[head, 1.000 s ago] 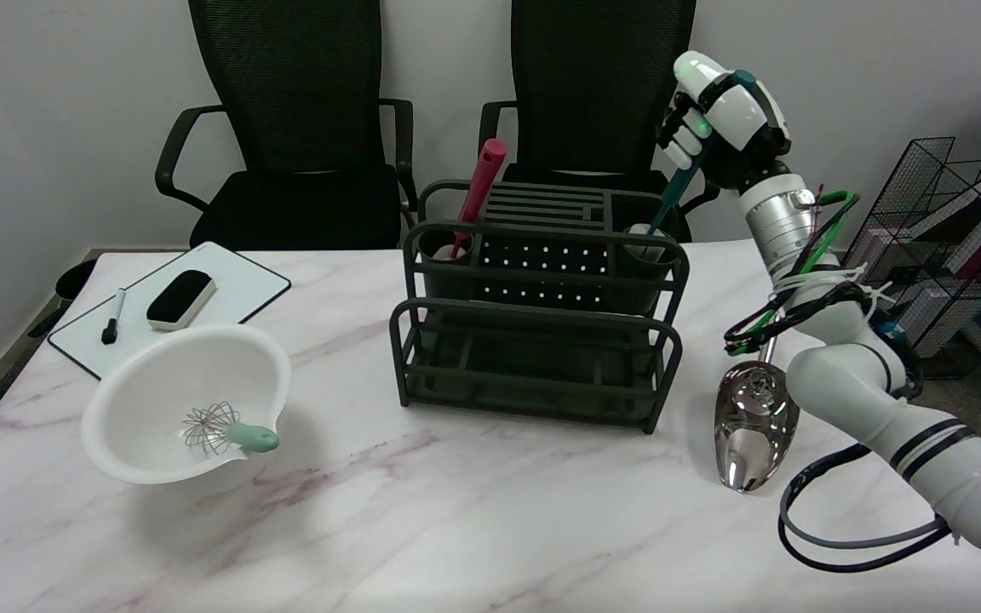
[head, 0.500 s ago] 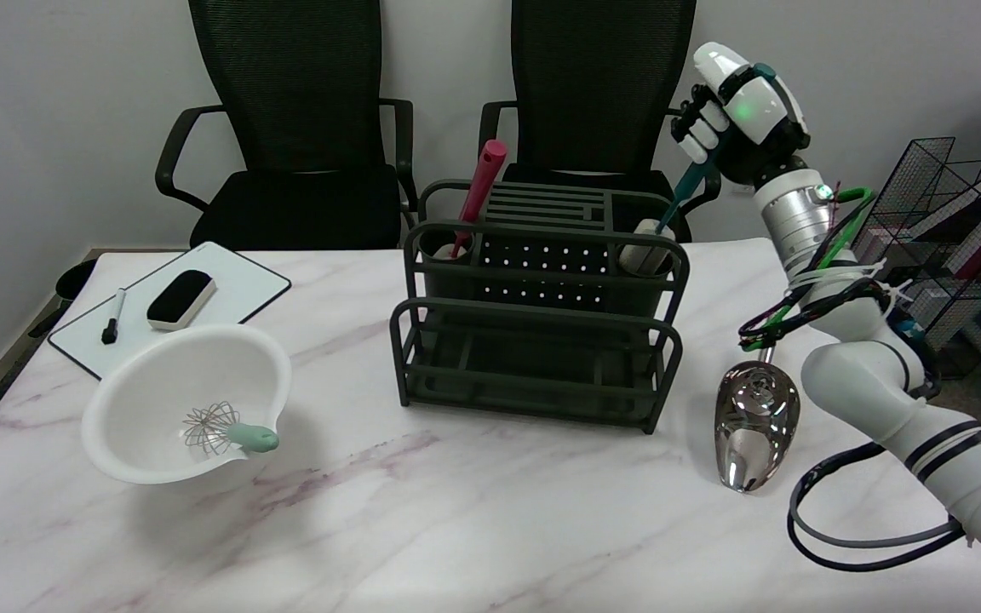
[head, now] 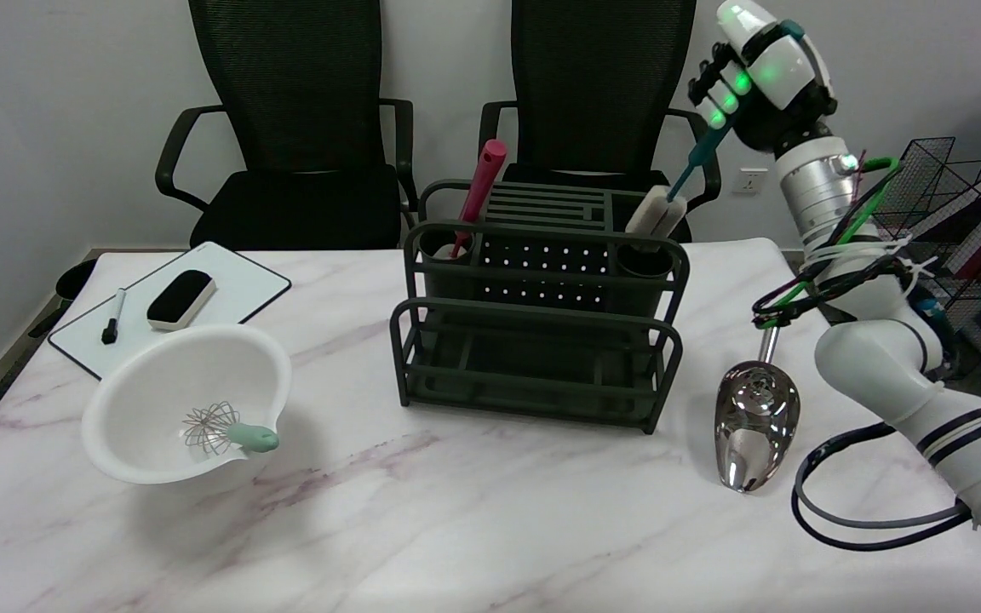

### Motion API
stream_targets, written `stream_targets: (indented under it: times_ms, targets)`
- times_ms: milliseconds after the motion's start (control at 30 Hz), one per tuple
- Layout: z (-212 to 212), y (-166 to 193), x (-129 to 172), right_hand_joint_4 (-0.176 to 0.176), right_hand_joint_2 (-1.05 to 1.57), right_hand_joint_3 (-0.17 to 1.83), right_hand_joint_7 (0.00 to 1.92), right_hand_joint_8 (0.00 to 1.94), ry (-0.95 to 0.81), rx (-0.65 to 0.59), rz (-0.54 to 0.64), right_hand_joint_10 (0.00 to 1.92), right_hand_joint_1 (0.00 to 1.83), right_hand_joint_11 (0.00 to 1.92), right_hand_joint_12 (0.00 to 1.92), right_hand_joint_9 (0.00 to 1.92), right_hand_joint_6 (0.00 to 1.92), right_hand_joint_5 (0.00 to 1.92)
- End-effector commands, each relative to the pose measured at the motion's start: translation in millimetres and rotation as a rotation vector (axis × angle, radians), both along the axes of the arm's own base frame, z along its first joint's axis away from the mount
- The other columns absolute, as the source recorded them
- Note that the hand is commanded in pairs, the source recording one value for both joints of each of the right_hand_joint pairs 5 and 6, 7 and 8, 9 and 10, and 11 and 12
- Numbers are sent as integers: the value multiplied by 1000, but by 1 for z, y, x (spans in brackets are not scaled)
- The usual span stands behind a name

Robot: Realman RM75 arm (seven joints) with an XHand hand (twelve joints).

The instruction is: Pick up the blue sponge bottle brush.

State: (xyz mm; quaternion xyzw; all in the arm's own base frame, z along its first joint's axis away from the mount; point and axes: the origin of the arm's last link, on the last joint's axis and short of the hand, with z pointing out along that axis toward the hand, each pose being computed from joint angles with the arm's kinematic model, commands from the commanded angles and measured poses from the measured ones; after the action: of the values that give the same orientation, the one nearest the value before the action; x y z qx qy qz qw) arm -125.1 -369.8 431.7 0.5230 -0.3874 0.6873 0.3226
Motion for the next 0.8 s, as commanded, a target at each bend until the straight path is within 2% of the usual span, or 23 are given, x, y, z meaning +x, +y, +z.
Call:
stream_targets:
  times_ms: [33, 200, 333, 633, 700, 800]
  targets:
    - [11, 24, 77, 0, 1479, 840, 1920, 1920, 46, -17, 201, 1920, 899, 1920, 1920, 1920, 1920, 1920]
    - [3, 36, 102, 0, 1485, 832, 1920, 1920, 65, -1, 280, 1920, 895, 1920, 1920, 1920, 1920, 1920]
    - [-8, 47, 106, 0, 1485, 827, 1920, 1920, 62, 33, 317, 1920, 890, 1920, 1920, 1920, 1920, 1920]
    - [-56, 80, 79, 0, 1470, 835, 1920, 1920, 11, 161, 359, 1920, 895, 1920, 1920, 1920, 1920, 1920]
    - [-75, 83, 70, 0, 1459, 847, 1920, 1920, -13, 218, 389, 1920, 890, 1920, 1920, 1920, 1920, 1920]
    - [-102, 83, 49, 0, 1438, 897, 1920, 1920, -78, 306, 361, 1920, 885, 1920, 1920, 1920, 1920, 1920]
